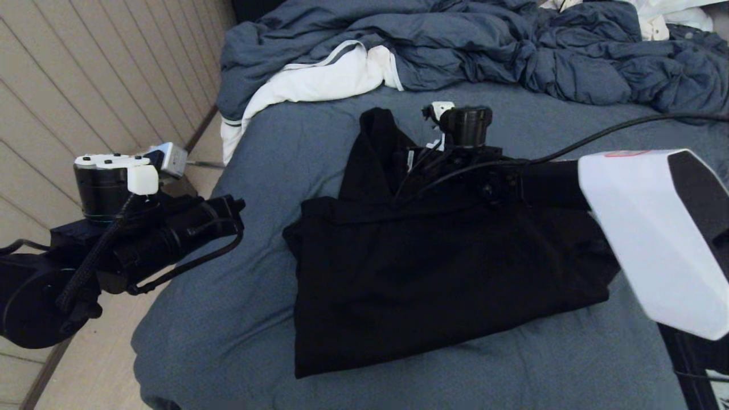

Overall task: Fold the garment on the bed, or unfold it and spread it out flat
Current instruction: Fold the black sweatshirt

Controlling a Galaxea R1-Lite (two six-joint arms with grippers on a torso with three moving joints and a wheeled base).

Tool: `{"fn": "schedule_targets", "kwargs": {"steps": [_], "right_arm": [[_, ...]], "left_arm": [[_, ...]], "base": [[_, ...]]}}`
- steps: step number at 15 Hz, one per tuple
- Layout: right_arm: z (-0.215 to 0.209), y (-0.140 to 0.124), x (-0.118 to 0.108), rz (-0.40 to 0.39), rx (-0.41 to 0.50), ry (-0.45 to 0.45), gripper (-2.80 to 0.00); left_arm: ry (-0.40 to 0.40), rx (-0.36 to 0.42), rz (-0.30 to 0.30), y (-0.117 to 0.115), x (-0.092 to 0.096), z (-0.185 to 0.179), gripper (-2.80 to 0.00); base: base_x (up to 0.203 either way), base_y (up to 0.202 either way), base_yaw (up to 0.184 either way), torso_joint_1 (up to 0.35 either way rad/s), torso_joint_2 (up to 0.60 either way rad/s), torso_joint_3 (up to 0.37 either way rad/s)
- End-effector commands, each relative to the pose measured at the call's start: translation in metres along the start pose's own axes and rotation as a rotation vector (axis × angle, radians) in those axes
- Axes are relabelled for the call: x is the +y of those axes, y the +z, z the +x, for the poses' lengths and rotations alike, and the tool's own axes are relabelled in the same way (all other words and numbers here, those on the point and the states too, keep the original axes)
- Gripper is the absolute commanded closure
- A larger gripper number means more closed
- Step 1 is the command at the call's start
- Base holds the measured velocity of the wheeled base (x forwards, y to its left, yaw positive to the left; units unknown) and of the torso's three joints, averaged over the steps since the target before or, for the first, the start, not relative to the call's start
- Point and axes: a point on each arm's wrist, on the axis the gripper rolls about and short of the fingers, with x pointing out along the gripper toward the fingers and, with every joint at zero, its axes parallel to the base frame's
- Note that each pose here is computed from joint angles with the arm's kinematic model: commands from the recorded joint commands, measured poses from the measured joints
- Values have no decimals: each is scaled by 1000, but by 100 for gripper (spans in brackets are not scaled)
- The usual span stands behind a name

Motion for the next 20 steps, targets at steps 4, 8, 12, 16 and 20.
{"fn": "schedule_targets", "kwargs": {"steps": [4,8,12,16,20], "right_arm": [[-22,21,-6,149,110,173,-280],[-14,12,-12,143,110,139,-280],[14,-22,-8,-4,47,23,-280],[26,-48,11,-47,44,11,-280],[39,-67,-1,-103,39,-34,-280]], "left_arm": [[-7,12,-2,-3,1,0,0],[-5,20,-1,-5,2,3,0],[1,37,-1,-10,3,7,0],[6,48,-1,-13,4,10,0],[10,57,-2,-15,5,12,0]], "base": [[0,0,0,0,0,0],[0,0,0,0,0,0],[0,0,0,0,0,0],[0,0,0,0,0,0],[0,0,0,0,0,0]]}}
